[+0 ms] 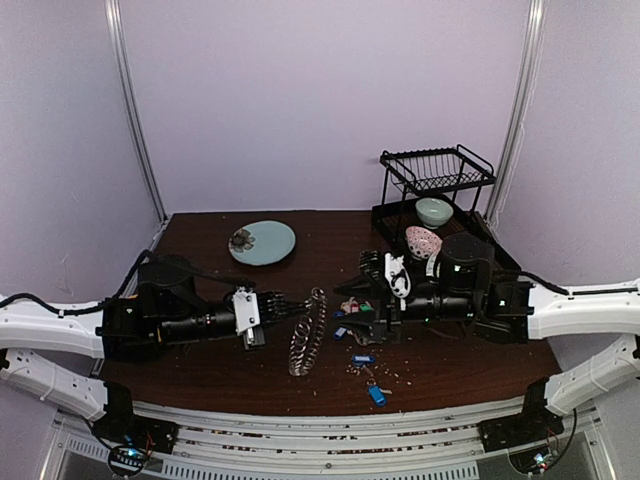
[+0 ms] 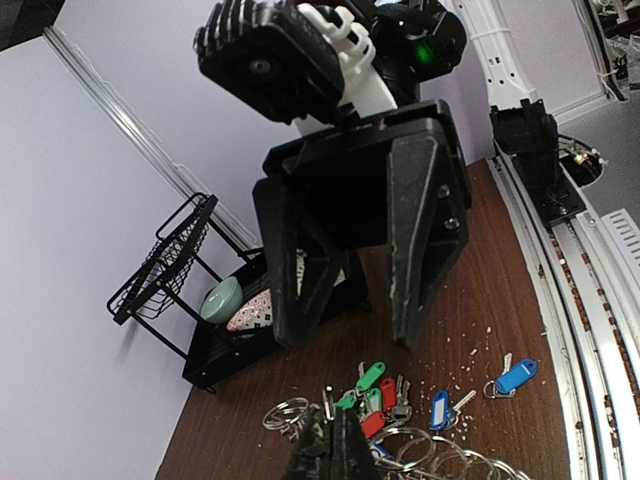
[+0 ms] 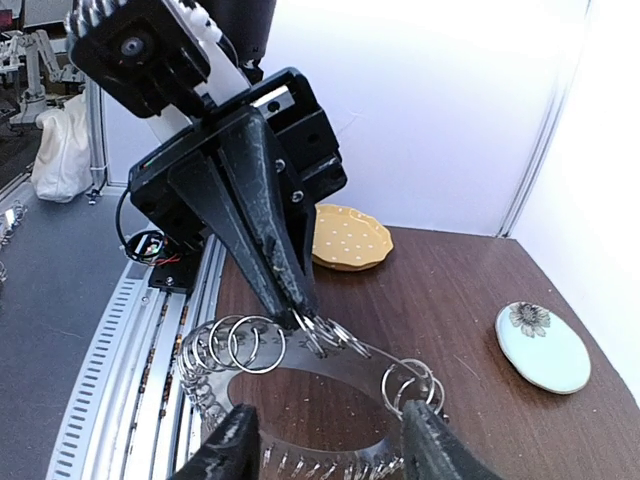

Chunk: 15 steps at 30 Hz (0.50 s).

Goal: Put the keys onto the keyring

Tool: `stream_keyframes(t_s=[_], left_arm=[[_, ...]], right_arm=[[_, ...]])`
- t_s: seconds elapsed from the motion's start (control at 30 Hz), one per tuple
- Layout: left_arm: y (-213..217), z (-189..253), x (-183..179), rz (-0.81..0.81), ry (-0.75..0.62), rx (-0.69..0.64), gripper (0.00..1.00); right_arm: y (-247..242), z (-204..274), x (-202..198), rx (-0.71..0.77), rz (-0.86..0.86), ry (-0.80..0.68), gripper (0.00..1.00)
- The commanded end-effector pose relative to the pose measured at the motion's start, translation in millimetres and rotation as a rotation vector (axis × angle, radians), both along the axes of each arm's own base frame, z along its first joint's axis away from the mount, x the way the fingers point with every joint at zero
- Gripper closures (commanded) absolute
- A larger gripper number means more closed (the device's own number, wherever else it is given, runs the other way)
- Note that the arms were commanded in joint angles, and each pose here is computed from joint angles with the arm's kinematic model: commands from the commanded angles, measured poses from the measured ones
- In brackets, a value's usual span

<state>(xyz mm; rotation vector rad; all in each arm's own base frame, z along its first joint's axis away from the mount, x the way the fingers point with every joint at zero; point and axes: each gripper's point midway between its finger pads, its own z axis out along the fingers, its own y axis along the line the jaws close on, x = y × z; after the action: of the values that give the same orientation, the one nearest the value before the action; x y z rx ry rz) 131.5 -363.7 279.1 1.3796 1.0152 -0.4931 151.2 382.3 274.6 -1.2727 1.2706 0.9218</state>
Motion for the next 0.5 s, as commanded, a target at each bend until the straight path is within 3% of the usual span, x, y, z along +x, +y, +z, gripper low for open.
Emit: stream_keyframes(t_s=[0.0, 0.23, 0.47], left_arm=[[2, 45, -1, -0.009, -0.045, -0.134, 1.00], [2, 45, -1, -0.007, -0.046, -0.134, 1.00], [3, 45, 0, -0.002, -0.048, -0.133, 1.00]], right_arm=[[12, 25, -4, 0.046, 0.077, -0.199, 0.55], [25, 26, -4, 0.043, 0.122, -0.219, 0.69], [31, 20, -8, 0.026, 0.164, -0.214, 0.76]])
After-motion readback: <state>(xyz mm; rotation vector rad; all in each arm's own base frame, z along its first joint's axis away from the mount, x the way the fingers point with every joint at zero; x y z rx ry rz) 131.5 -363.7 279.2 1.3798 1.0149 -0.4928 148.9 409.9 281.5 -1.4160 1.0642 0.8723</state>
